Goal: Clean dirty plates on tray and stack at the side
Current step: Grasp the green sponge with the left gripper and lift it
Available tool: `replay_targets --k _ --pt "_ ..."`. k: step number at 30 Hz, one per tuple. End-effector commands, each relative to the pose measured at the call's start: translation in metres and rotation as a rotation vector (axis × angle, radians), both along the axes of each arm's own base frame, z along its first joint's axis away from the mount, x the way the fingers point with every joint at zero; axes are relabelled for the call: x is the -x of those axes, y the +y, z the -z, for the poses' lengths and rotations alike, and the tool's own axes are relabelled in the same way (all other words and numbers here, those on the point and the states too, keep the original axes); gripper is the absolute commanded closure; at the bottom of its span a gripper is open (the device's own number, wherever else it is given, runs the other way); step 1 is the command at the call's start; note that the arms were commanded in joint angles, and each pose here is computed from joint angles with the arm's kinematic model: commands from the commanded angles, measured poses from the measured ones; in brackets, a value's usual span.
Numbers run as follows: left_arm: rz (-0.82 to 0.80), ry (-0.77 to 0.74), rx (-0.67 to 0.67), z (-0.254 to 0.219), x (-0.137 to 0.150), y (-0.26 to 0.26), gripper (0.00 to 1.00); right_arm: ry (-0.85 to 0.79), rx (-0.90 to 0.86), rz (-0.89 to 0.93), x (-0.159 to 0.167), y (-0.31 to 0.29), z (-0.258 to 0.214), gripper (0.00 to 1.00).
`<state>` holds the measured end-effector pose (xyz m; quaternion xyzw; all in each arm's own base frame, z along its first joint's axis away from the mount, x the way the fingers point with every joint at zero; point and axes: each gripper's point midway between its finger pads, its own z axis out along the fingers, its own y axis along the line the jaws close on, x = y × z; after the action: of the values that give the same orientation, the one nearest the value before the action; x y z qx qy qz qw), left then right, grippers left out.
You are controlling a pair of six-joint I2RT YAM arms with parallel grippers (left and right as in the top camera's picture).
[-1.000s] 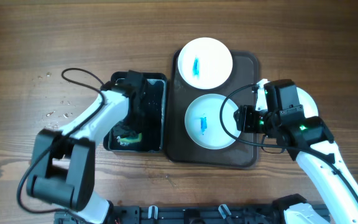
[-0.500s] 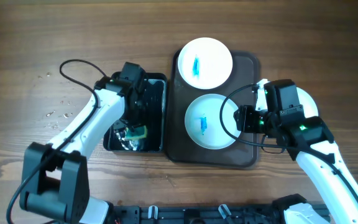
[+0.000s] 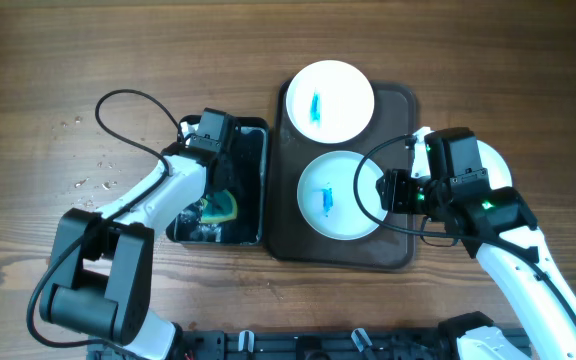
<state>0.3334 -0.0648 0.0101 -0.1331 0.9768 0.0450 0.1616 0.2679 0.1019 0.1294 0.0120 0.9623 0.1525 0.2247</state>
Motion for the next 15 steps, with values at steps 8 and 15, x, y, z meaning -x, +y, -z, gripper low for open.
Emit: replay_targets --k 8,15 --pt "0.02 0.058 0.05 -0.038 0.015 -0.008 0.1 -0.003 -0.003 -0.025 -0.001 0.003 -0.004 0.45" --pt "0.026 0.181 0.079 -0.018 0.047 -0.01 0.41 0.006 -0.001 -0.025 0.001 0.003 -0.003 0.45"
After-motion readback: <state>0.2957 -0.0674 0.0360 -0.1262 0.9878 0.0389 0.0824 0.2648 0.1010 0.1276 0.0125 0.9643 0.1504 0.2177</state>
